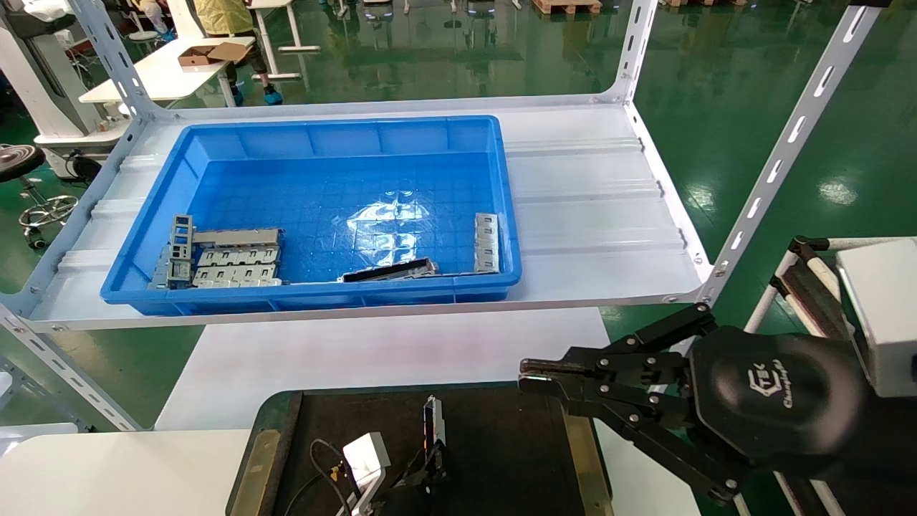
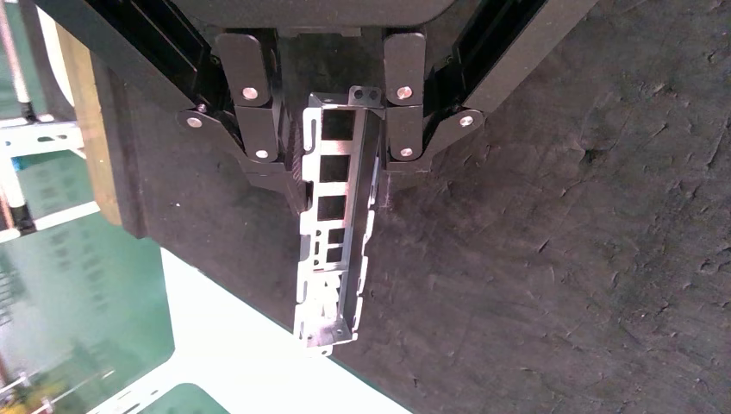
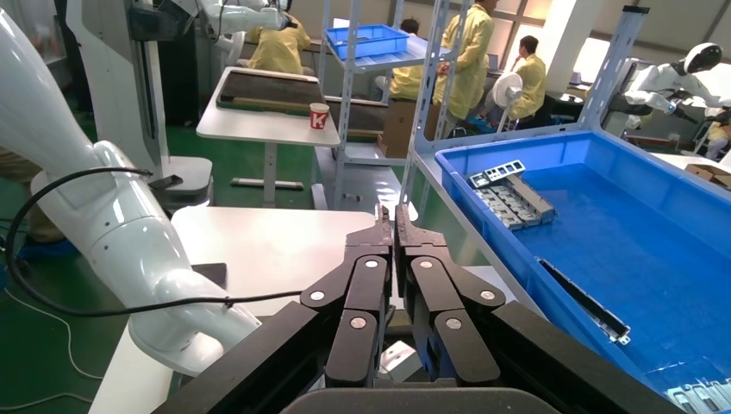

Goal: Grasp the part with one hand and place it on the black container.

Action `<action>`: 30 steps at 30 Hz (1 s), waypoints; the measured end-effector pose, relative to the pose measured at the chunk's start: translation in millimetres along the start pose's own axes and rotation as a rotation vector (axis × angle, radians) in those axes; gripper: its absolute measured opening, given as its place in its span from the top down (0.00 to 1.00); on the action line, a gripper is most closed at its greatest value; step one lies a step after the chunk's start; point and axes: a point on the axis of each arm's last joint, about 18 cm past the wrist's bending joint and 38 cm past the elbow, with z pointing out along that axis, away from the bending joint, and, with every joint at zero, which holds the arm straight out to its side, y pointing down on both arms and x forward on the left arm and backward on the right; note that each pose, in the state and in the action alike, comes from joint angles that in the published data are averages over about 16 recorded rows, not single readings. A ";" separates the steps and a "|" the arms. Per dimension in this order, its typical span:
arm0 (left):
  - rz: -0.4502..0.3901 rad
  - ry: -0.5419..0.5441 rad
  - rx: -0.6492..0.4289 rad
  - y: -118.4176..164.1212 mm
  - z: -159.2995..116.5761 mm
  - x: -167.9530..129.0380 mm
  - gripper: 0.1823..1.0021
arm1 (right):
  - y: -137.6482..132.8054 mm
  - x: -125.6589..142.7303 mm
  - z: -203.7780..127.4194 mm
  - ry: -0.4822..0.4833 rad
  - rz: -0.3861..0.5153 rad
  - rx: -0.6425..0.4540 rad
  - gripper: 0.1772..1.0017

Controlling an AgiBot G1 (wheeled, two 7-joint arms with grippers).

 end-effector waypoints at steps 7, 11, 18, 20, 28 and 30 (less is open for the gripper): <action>0.011 -0.062 -0.073 -0.8 -1.1 4.3 0.77 | 0.0 0.0 0.0 0.000 0.000 0.000 0.93; 0.017 -0.074 -0.109 -2.8 -2.4 9.0 0.74 | 0.0 0.0 0.0 0.000 0.000 0.000 0.88; 0.010 -0.040 -0.118 -10.6 -3.5 21.2 0.65 | 0.0 0.0 0.0 0.000 0.000 0.000 0.75; 0.006 -0.022 -0.110 -12.8 -3.5 25.0 0.62 | 0.0 0.0 0.0 0.000 0.000 0.000 0.70; 0.000 0.048 -0.072 -18.5 -4.5 37.0 0.42 | 0.0 0.0 0.0 0.000 0.000 0.000 0.49; 0.002 0.059 -0.065 -18.8 -5.3 38.3 0.36 | 0.0 0.0 0.0 0.000 0.000 0.000 0.42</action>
